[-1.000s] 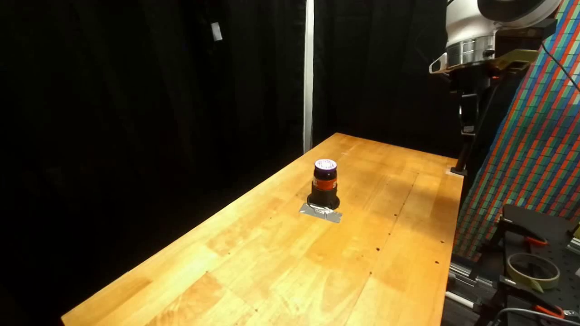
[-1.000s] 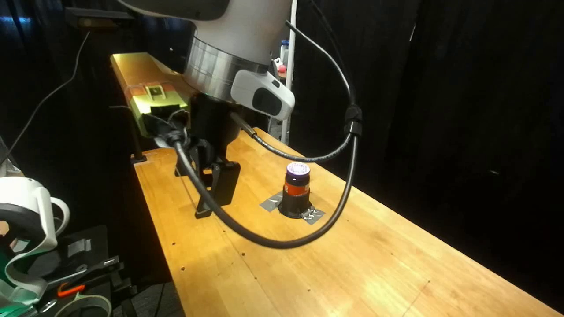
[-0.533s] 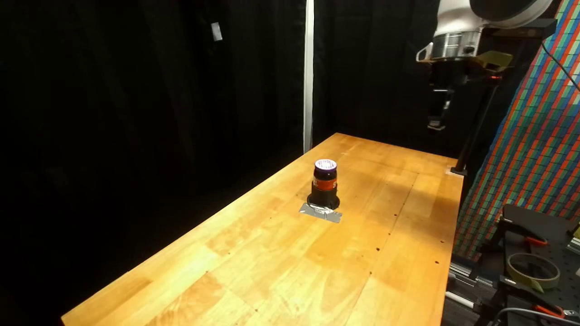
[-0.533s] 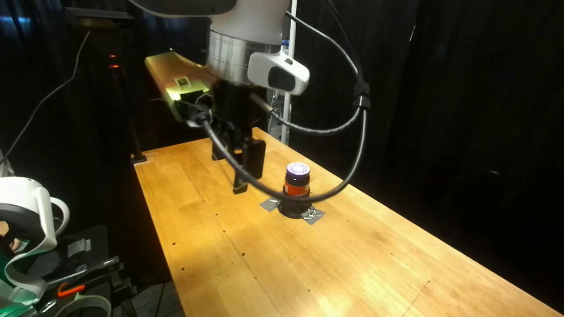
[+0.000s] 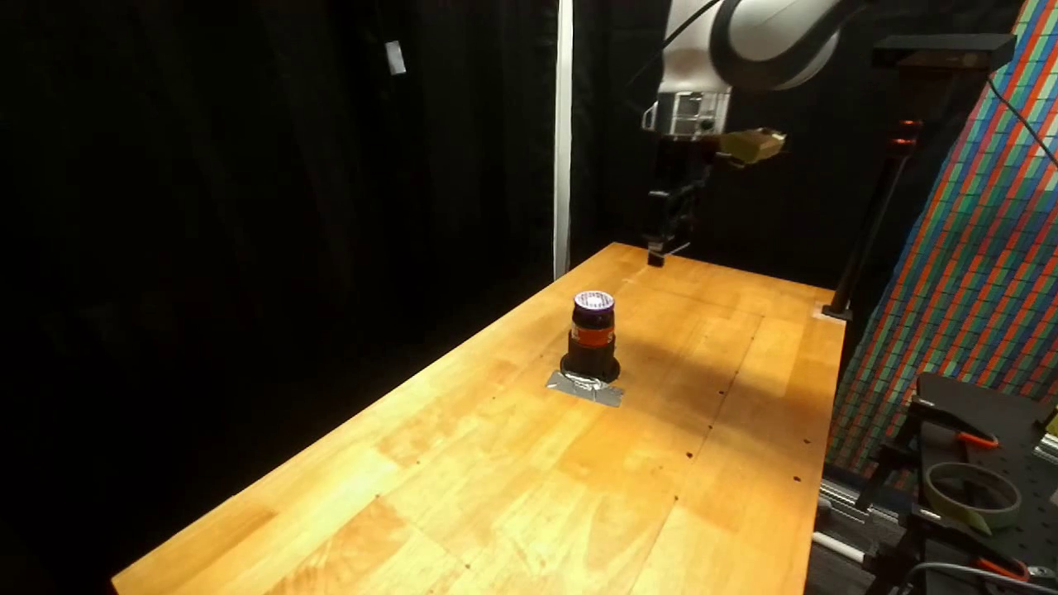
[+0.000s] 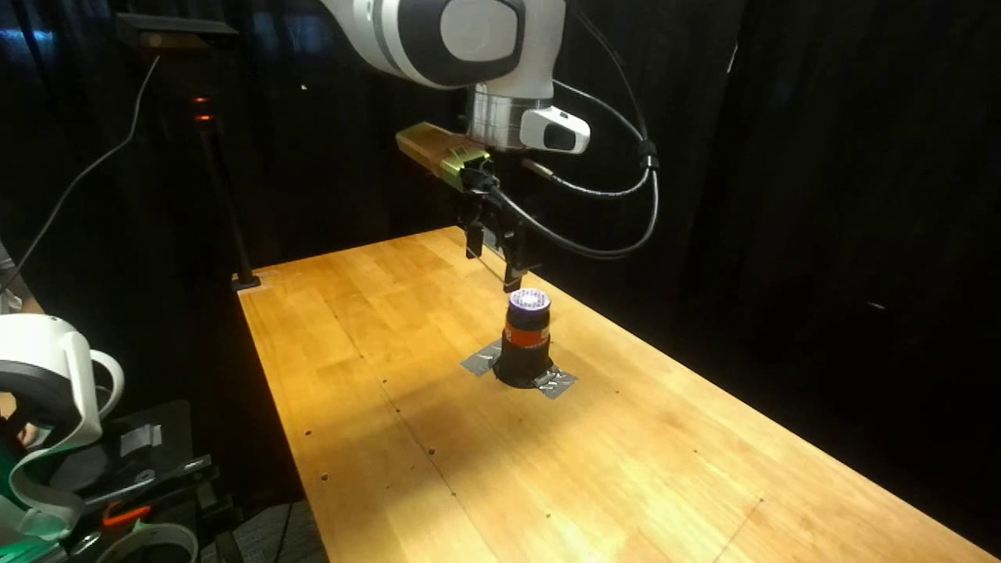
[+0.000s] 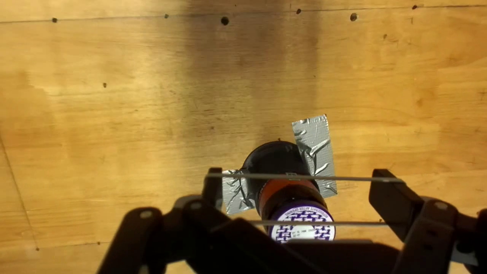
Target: Put the rubber band on the jar.
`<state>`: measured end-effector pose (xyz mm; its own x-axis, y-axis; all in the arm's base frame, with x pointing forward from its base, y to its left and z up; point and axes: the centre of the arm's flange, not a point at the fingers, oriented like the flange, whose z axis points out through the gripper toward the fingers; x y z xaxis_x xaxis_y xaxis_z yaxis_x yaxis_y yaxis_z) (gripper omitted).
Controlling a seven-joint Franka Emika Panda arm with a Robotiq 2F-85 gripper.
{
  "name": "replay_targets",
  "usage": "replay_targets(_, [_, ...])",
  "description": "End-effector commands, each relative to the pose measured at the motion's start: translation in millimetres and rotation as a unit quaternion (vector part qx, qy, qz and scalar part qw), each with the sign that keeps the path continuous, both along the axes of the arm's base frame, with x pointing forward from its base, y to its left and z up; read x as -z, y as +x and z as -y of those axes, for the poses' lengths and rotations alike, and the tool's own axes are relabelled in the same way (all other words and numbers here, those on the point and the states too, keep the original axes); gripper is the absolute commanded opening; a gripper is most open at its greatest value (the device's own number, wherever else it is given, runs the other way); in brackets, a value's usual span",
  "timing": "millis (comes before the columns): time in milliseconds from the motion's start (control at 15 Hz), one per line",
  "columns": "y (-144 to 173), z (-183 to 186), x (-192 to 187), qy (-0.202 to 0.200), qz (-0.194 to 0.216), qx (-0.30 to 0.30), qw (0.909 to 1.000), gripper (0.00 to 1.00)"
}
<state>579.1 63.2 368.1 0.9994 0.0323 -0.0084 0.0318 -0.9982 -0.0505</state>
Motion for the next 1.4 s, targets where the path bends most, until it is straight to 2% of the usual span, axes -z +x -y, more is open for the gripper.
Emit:
replay_targets(0, [69, -29, 20, 0.002, -0.037, -0.015, 0.9992, 1.0])
replay_targets(467, [114, -48, 68, -0.031, -0.018, -0.007, 0.9993, 1.0])
replay_targets(800, [132, -52, 87, -0.024, -0.013, -0.003, 0.9996, 1.0])
replay_targets(1133, [141, -43, 106, -0.028, -0.036, 0.004, 0.9989, 1.0])
replay_targets(1333, [134, -40, 116, -0.029, -0.061, -0.003, 0.9977, 1.0])
